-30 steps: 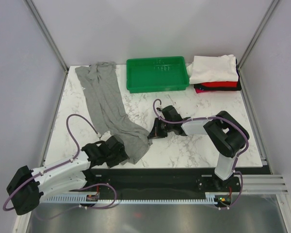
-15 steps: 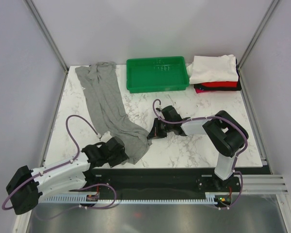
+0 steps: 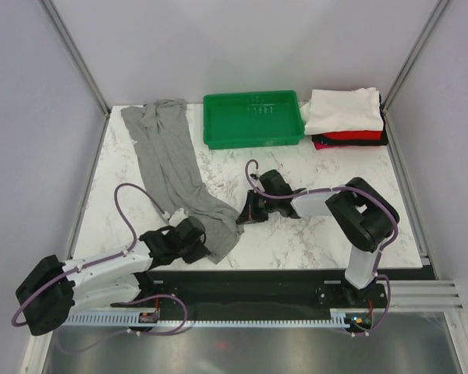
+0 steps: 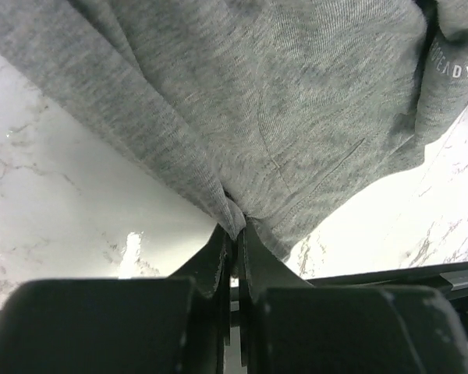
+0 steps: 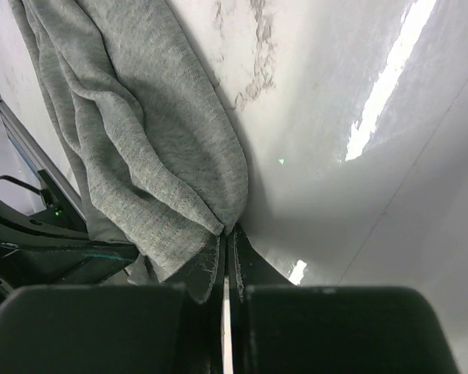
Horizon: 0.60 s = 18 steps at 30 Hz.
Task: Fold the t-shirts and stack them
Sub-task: Fold the tshirt
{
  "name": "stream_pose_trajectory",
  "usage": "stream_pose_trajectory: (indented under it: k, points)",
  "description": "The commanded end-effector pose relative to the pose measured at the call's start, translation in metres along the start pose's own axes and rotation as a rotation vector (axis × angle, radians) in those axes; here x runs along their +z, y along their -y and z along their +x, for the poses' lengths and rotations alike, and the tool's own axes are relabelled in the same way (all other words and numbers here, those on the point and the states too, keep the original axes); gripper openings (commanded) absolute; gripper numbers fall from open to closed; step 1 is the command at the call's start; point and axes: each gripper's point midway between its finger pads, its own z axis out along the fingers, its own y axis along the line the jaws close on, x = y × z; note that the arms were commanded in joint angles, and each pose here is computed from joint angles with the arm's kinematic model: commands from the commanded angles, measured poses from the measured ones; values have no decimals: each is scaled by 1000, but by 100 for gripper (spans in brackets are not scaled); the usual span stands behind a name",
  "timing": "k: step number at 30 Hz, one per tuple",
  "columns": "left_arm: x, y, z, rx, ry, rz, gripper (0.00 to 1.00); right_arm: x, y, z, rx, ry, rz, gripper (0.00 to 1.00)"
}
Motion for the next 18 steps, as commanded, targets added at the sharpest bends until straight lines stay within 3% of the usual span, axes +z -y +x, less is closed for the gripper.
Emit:
stream_pose_trajectory:
  k: [1,10,18]
  points:
    - [-13,0,-3,24,9,-1,2,-7,38,40,28,-98,166,0]
    - [-80,21,-17,-14,24,159,2,-59,-9,51,-37,5,292,0]
    - [-111,-1,-25,-11,65,128,2,-80,-48,57,-35,84,279,0]
